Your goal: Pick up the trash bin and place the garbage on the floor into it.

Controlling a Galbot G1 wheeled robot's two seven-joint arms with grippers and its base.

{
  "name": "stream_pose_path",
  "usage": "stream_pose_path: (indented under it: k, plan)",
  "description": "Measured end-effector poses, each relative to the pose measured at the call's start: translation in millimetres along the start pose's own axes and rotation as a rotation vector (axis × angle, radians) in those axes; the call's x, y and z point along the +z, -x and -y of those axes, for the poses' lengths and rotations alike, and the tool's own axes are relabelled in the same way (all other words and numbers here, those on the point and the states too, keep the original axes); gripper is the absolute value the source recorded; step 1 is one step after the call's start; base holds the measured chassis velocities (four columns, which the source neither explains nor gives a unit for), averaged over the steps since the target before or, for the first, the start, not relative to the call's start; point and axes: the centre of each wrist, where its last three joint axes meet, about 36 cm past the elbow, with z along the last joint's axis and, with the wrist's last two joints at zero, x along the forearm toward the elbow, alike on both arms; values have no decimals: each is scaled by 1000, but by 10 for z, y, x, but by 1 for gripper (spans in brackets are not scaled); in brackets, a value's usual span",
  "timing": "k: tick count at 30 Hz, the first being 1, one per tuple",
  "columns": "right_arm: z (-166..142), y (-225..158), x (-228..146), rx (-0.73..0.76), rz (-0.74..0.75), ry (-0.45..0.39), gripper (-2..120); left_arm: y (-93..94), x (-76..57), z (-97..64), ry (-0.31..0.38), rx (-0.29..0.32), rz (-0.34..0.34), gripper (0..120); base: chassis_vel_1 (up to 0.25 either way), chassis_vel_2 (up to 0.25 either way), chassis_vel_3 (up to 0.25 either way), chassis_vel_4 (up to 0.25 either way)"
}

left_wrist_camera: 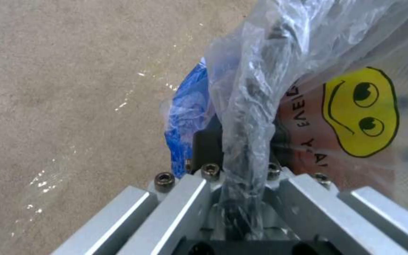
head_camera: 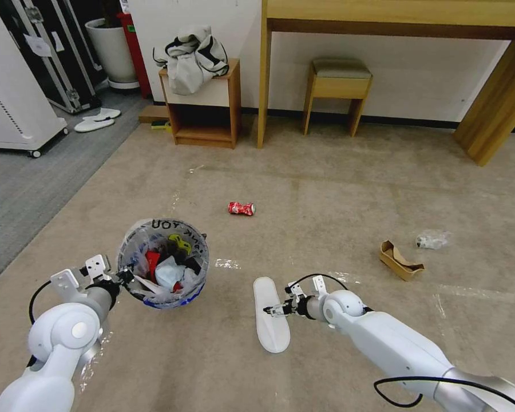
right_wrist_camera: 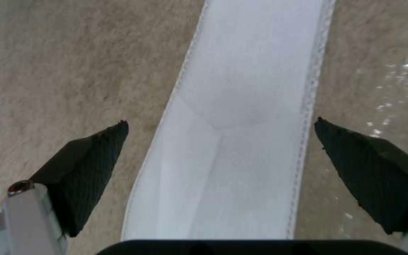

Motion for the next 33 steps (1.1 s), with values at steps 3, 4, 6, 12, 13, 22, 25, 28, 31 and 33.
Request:
stream_pose_path:
  k: [3,4,6,12,13,22,25,28,31,33]
  plan:
    - [-29,114,26,-2,7,6,100,1,5,-6,1,-1,-1,0,0,0,0,0]
    - [-85,206,34,-8,11,10,100,2,5,-7,1,0,-1,0,0,0,0,0]
    - [-125,276,33,-9,14,11,100,3,7,-8,1,-1,1,0,0,0,0,0]
    - [-204,393,39,-11,16,7,100,5,19,-2,1,0,-1,0,0,0,0,0]
    - [-213,405,41,-11,16,5,100,5,22,-3,1,0,-1,0,0,0,0,0]
    - [-209,413,91,2,6,-4,92,1,31,-13,-4,0,1,0,0,0,0,0]
    - [-194,404,105,8,2,-5,85,2,34,-11,-6,1,1,0,0,0,0,0]
    - [-187,399,120,13,0,-6,79,0,37,-16,-8,0,2,0,0,0,0,0]
    - [-190,403,136,23,-3,-9,70,-3,44,-20,-9,-1,1,0,0,0,0,0]
    - [-192,404,138,26,-3,-9,68,-3,44,-19,-9,-1,1,0,0,0,0,0]
